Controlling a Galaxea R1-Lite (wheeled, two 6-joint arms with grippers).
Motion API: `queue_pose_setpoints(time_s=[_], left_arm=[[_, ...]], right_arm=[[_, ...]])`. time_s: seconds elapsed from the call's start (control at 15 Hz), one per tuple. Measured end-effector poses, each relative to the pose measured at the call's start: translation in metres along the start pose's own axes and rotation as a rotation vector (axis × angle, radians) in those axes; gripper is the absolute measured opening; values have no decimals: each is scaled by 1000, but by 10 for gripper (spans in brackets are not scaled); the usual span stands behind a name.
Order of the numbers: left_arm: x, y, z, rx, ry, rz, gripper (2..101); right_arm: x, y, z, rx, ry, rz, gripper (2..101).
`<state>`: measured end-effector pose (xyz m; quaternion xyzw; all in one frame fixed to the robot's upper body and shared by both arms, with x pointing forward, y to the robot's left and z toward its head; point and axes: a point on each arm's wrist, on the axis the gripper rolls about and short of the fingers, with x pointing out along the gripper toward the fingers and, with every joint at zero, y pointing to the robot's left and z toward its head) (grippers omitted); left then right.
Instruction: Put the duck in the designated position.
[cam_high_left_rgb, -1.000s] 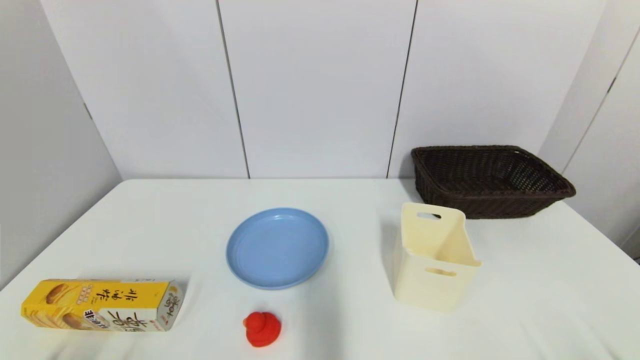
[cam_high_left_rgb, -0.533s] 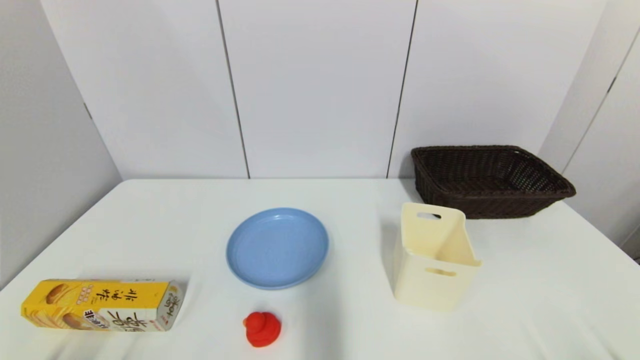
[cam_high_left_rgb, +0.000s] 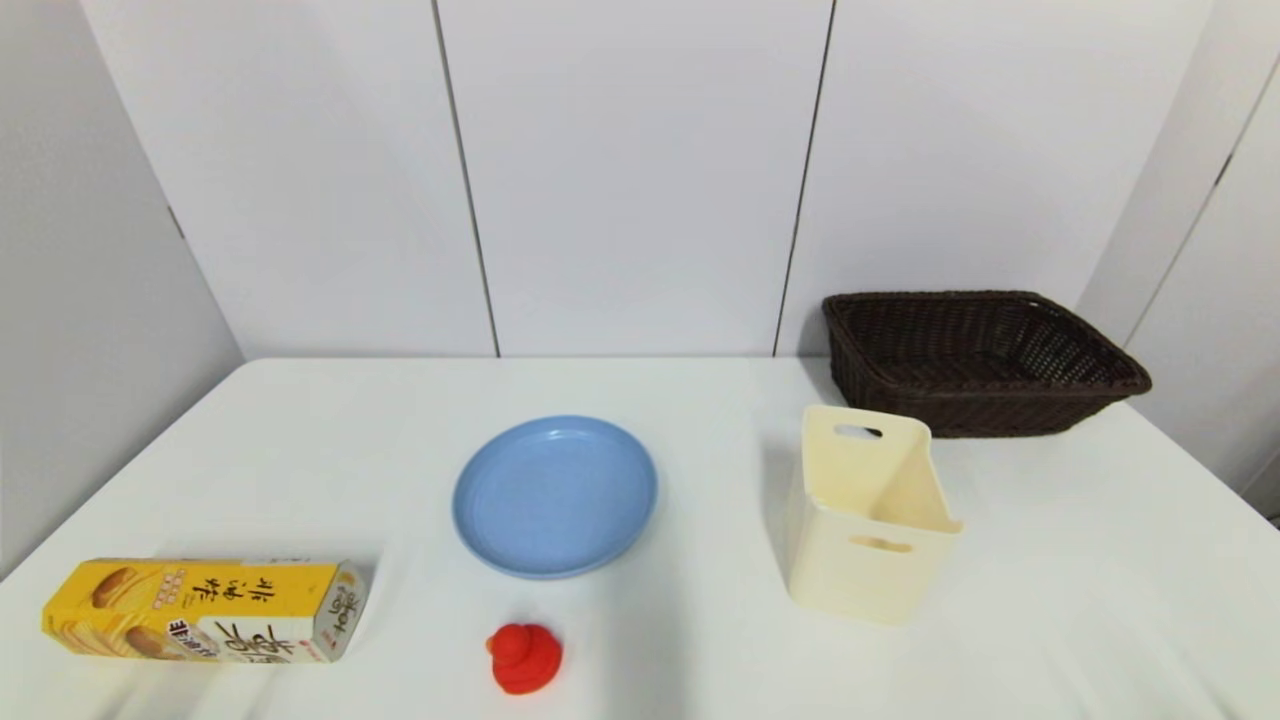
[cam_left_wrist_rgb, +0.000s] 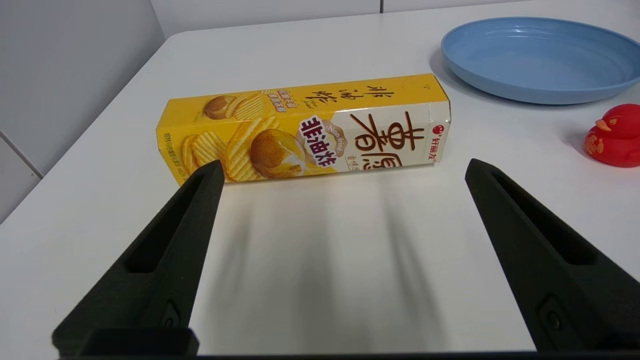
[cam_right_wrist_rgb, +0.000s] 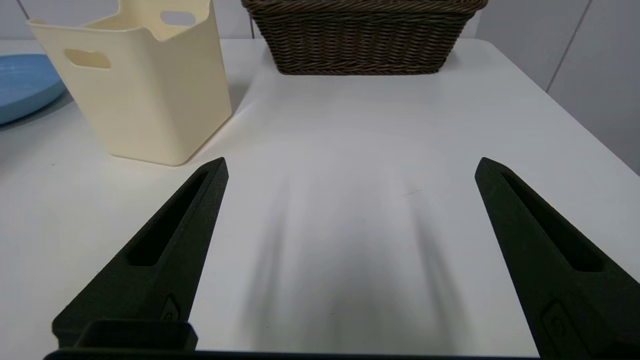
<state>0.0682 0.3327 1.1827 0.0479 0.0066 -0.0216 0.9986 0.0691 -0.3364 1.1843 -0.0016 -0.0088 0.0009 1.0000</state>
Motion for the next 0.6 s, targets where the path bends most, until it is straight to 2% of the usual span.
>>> queue_pose_setpoints(time_s=[0.6], left_arm=[[0,0,0,0,0,0,978]], right_arm=[[0,0,0,4,0,-2,980]])
